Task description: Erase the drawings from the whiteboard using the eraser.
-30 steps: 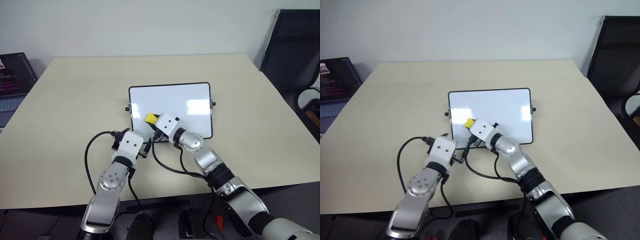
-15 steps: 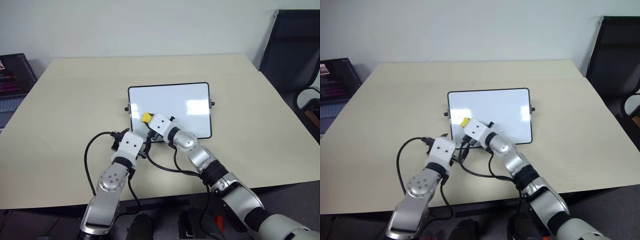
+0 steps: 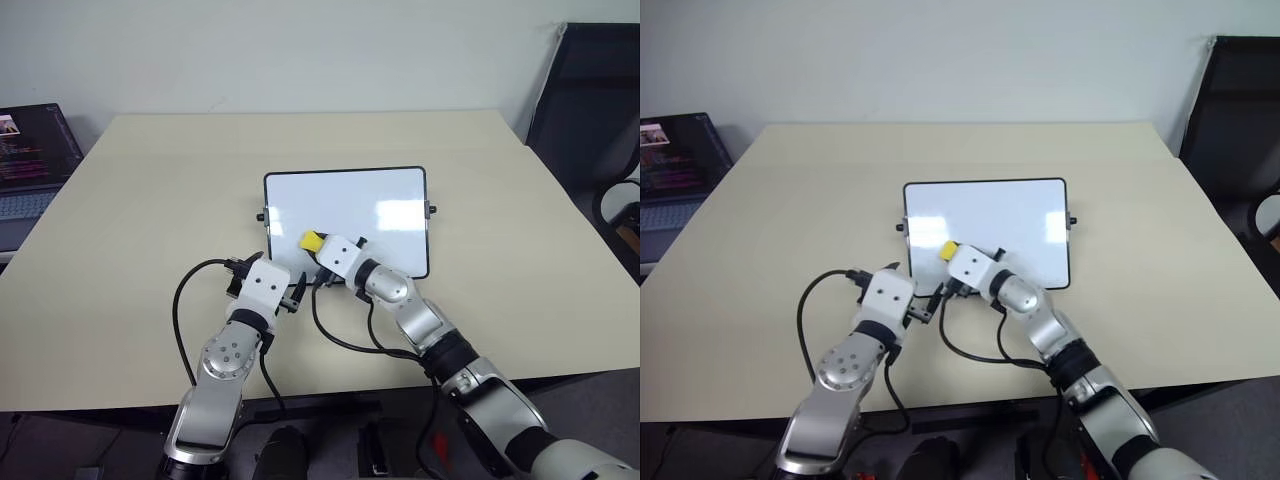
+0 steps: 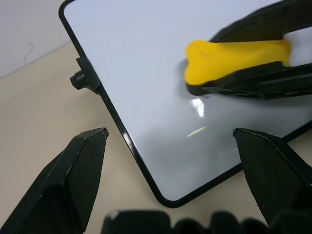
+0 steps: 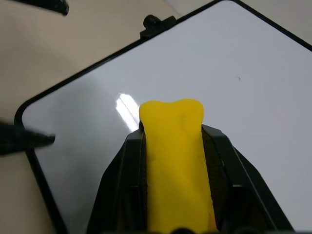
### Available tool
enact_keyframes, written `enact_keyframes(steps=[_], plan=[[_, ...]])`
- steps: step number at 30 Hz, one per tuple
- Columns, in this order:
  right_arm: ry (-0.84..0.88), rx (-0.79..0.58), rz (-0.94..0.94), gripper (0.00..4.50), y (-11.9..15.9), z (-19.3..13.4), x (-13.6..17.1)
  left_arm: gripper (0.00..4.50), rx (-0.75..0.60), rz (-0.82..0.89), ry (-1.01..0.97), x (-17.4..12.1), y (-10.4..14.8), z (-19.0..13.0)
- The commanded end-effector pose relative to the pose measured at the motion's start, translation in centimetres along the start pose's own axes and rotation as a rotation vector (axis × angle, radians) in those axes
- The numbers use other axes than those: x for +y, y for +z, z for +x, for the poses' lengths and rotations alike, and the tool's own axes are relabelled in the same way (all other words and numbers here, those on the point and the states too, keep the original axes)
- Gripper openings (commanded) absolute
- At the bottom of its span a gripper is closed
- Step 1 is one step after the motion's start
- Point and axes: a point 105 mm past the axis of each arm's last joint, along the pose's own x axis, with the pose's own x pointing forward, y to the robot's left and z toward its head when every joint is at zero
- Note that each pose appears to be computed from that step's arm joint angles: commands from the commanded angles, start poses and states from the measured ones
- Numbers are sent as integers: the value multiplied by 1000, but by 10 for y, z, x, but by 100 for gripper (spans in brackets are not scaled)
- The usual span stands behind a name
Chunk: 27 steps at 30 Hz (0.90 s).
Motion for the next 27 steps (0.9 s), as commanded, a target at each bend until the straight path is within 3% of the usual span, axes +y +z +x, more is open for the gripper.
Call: enact_keyframes(steps=[1, 7, 14, 27], plan=[[-16, 149, 34, 120, -38, -16, -5, 450, -35, 8, 23, 6, 10, -1], [-37, 142, 39, 120, -34, -21, -10, 450, -39, 7, 17, 6, 10, 2], [-79, -18, 82, 120, 1, -14, -16, 450, -41, 11, 11, 5, 10, 2], [26, -113, 65, 120, 27, 16, 16, 450, -24, 20, 51, 15, 6, -2]])
